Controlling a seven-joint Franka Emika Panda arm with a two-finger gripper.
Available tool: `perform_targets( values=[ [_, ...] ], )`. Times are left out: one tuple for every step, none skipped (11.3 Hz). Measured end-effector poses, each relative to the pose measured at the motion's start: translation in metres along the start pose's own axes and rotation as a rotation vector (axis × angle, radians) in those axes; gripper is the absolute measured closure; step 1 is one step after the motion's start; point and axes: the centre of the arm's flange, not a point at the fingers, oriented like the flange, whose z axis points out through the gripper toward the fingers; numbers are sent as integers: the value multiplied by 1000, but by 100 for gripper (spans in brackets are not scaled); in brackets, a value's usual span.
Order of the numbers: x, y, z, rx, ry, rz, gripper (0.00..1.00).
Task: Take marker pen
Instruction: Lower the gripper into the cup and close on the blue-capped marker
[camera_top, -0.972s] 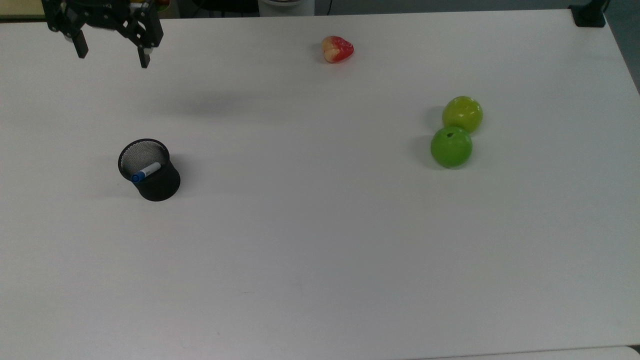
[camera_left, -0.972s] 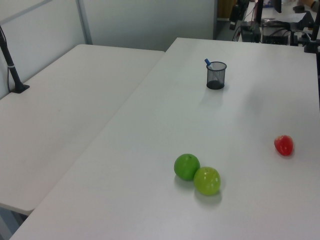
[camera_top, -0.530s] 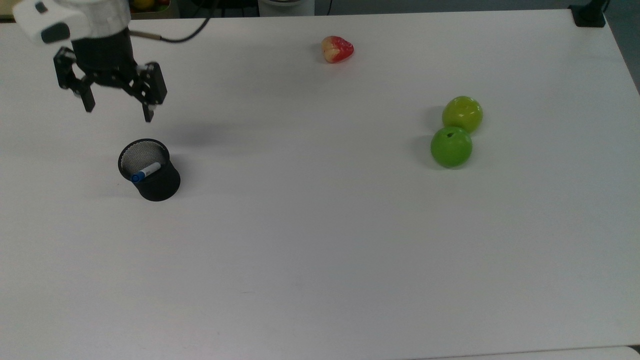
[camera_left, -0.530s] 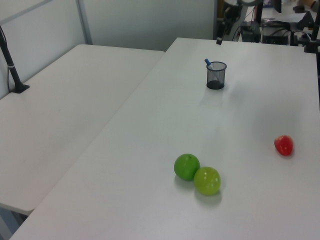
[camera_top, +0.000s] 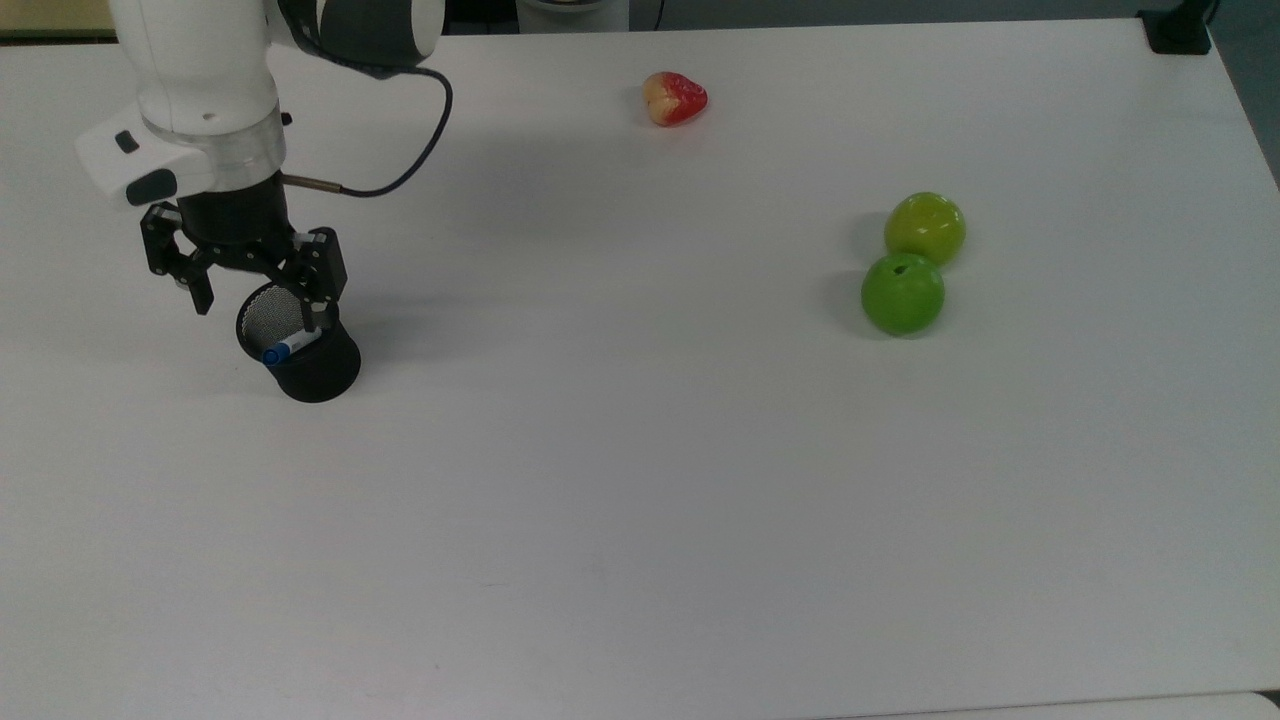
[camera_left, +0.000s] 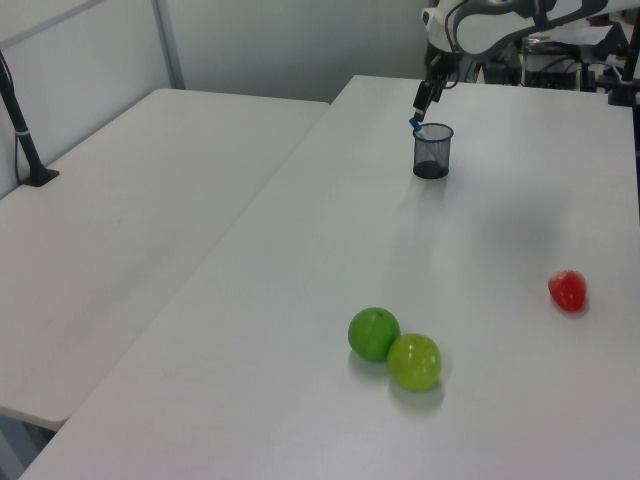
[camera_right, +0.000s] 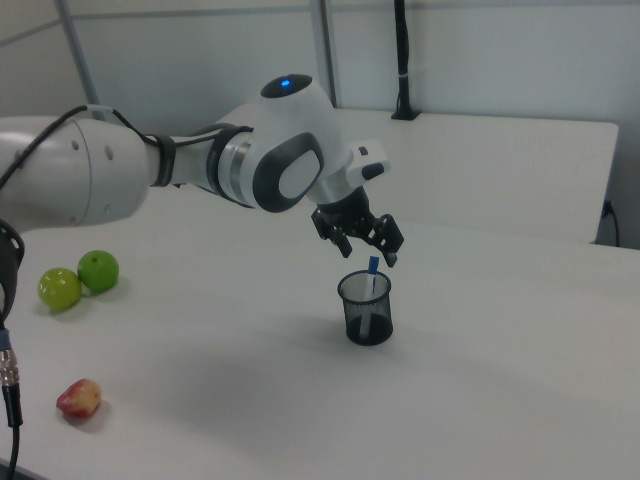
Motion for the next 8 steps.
perform_targets(
  values=[
    [1, -1, 8, -1, 12, -1, 4],
    [2, -3, 16, -2, 26, -3, 5],
    [4, -5, 21, -1, 39, -5, 12],
    [4, -8, 24, 0, 44, -8, 26],
    [5, -11, 26, 3, 46, -12, 29],
    [6, -16, 26, 5, 46, -18, 39],
    [6, -19, 26, 7, 46, -21, 52],
    [6, -20, 26, 7, 46, -22, 54]
  ],
)
